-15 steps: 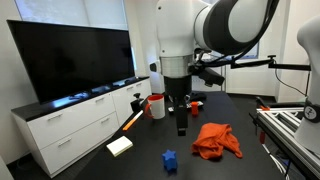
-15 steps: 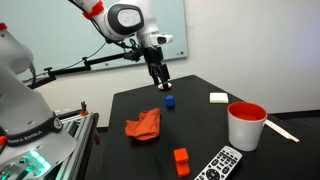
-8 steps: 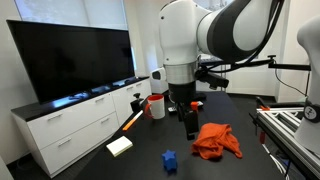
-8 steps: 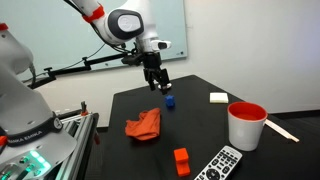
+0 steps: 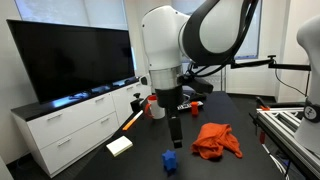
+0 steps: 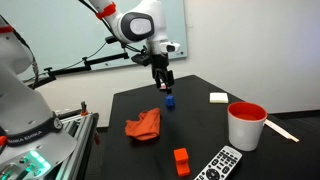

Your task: Put the blue object into the mug

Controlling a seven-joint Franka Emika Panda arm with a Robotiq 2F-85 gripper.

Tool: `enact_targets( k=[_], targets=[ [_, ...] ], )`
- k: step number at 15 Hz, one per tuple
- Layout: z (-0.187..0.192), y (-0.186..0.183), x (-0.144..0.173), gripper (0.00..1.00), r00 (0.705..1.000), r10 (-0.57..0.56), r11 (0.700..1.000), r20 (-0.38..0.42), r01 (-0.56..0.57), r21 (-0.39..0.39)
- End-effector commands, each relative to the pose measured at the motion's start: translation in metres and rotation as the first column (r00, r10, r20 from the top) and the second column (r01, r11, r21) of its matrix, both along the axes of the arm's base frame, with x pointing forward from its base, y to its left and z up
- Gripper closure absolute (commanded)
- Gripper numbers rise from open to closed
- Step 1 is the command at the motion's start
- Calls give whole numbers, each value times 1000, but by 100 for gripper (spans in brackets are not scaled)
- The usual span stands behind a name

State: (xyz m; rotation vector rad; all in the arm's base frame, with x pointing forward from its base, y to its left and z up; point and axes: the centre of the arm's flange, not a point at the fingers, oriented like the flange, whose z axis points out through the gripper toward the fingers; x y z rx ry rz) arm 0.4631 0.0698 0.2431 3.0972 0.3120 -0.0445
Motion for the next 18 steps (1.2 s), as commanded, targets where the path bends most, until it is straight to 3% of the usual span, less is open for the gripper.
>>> enact_targets(
  k=[1,7,15,18],
  targets=[
    [-6,25,32,0,998,-63,997,30,65,-48],
    [-19,70,40,0,987,-148,986,54,152,-71],
    [-11,17,32,0,951,-307,948,30,308,-77],
    [-19,6,27,0,942,-335,941,25,336,-37]
  ],
)
